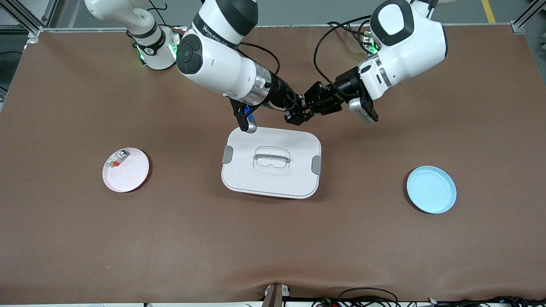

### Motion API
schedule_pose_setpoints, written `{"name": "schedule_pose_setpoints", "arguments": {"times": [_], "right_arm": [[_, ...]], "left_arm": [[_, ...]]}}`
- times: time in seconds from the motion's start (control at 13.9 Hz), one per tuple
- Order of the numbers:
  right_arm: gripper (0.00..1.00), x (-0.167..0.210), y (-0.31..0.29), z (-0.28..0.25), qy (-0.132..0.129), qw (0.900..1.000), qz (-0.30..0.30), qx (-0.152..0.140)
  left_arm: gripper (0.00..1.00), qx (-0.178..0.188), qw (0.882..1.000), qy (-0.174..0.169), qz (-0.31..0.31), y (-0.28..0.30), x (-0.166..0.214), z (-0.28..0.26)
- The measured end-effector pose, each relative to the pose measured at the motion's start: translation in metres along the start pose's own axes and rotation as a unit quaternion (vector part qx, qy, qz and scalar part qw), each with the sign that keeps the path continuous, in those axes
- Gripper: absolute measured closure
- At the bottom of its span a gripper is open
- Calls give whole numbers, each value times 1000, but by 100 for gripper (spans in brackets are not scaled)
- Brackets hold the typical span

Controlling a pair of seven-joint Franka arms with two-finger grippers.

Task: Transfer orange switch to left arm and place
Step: 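Grasp the switch with the left gripper above the white box, then open the right gripper and withdraw while the left gripper carries the switch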

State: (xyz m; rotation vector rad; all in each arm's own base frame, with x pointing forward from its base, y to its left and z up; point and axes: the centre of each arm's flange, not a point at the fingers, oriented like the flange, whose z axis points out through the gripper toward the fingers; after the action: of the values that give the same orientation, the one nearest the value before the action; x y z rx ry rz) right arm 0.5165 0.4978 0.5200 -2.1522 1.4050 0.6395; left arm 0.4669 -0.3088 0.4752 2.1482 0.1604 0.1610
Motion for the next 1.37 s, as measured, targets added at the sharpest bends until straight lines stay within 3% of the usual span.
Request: {"name": "schedule_pose_setpoints", "arguments": {"times": [0.22,0.29,0.43,0.72,1.01,1.22,1.37], "right_arm": [[28,0,0,0,0,1000,0,1],[22,-1,0,0,0,1000,-1,0],[3,-5,1,1,-2,1000,-3,0],[0,-11,-2,-8,-5,1000,-9,10],[0,-2,-13,-35,-3,999,-41,29],[0,12,-12,-65,1,995,-101,6],[0,28,-10,-92,6,989,-145,-13]], "left_arm": [[66,0,1000,0,1,0,0,0],[66,0,1000,1,3,0,1,-1],[66,3,1000,4,13,-3,5,-2],[66,35,998,12,42,-11,17,-12],[66,117,987,26,106,-33,47,-40],[66,193,970,26,148,-65,74,-64],[66,247,952,16,179,-86,90,-78]]}}
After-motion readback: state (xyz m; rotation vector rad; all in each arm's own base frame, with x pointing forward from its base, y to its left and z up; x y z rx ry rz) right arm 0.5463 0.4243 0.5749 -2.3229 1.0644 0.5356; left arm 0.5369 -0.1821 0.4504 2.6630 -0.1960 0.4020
